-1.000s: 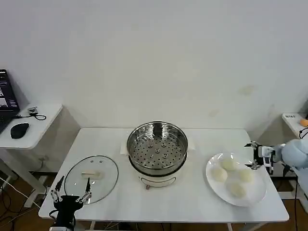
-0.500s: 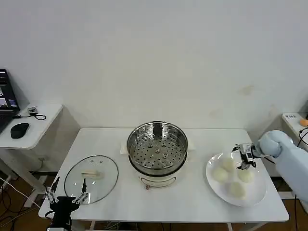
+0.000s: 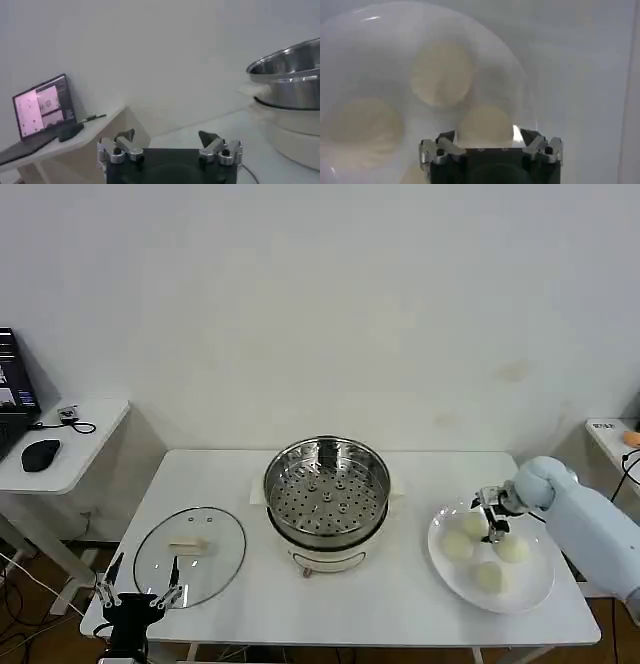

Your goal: Take steamed baozi put them in steamer then cover it.

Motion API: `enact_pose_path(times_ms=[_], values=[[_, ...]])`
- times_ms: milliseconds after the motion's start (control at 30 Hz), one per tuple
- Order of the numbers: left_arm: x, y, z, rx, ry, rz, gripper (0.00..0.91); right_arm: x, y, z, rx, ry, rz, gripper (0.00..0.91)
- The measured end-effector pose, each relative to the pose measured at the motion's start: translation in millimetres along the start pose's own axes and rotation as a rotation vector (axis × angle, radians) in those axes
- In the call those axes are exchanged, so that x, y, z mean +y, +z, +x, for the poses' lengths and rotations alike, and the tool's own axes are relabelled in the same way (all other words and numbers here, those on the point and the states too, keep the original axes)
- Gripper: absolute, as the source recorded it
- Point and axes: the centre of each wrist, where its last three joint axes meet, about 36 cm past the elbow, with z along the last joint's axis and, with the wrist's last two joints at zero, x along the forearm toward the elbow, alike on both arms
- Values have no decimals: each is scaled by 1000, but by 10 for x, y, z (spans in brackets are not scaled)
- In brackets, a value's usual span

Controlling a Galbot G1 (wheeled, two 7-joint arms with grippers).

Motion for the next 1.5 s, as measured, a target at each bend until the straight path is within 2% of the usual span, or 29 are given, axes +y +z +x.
enact_pose_path(times_ms=[133,433,667,867,1033,1167,1500], values=[[-5,1,3,0,0,1,907,-11,4,1,6,-1,-1,645],[-12,-17,17,-3,3,-1,907,-68,24,156,10,2,2,645],[-26,-52,13,-14,9,0,907,-253,19,651,-13,67,14,645],[-42,-98,15,-26,17,0,907,-562,-146,1202,-63,158,35,645],[-40,-122,-7,-36,17,-3,907,-860,-433,1598,-109,219,79,645],[-20,-119,-11,-37,13,-10,907,-1103,-786,1842,-143,255,136,655],[3,-137,8,-36,3,-6,907,-1509,-2001,1961,-223,269,345,645]])
